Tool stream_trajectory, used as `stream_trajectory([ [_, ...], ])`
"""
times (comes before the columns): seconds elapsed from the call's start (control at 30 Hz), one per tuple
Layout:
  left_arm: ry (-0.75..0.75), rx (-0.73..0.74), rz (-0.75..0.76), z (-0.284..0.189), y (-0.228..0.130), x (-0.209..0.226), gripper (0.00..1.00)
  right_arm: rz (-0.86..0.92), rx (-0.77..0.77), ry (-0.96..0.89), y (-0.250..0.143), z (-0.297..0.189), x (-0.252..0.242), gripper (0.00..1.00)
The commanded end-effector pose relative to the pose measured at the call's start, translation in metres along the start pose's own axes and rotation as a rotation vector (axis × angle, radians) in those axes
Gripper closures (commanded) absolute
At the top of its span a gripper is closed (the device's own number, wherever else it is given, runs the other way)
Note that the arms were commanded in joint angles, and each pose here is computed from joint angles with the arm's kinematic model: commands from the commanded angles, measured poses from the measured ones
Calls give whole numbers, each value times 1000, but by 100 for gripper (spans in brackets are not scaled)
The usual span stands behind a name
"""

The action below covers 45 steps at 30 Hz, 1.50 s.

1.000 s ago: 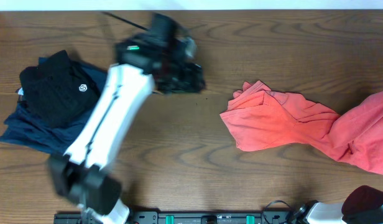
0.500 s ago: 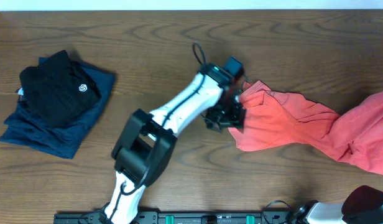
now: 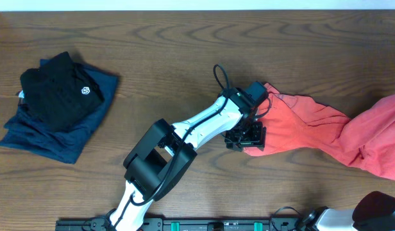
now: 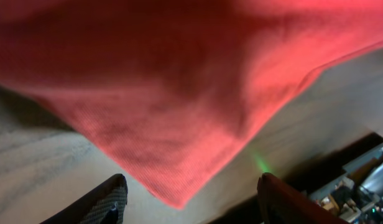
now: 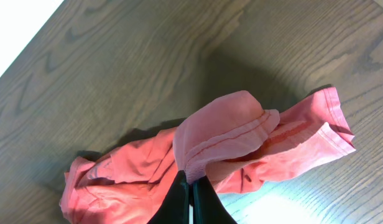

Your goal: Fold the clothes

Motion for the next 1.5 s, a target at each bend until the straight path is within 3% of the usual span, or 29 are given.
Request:
stream_trajectory([
  [0.0, 21, -54, -12, 0, 8, 2, 35, -30, -3, 0, 1, 0, 6, 99],
  [0.13, -1, -76, 5, -1, 12, -3, 46, -30, -3, 0, 1, 0, 6, 99],
  [0.6, 52, -68, -7, 17, 1, 6, 47, -30, -2, 0, 1, 0, 6, 99],
  [0.7, 51, -67, 4, 19, -2, 3, 66, -30, -1, 0, 1, 0, 6, 99],
  [0.77, 52, -65, 5, 19, -3, 3, 94, -30, -1, 0, 0, 0, 6, 99],
  [0.93, 51, -72, 24, 5, 0, 7, 94, -29, 2, 0, 0, 0, 6, 99],
  [1.17, 58, -231, 99, -95, 17, 32, 94, -37, 3, 0, 0, 0, 6, 99],
  [1.33, 7, -539, 133, -213, 15, 59, 94, -36, 5, 1, -1, 0, 6, 99],
  [1.47, -106, -823, 107, -308, -13, 80, 94, -46, 5, 48, -1, -1, 12, 99],
])
Point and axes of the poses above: each gripper's point midway between its finger pads, its own z axis out along the fingers, its own x axis along the line the jaws close on, y = z × x, the point moved 5 cm from there along -z, back along the fingers, and after that the axes turned 9 degrees about -z, right-handed, at the moved point
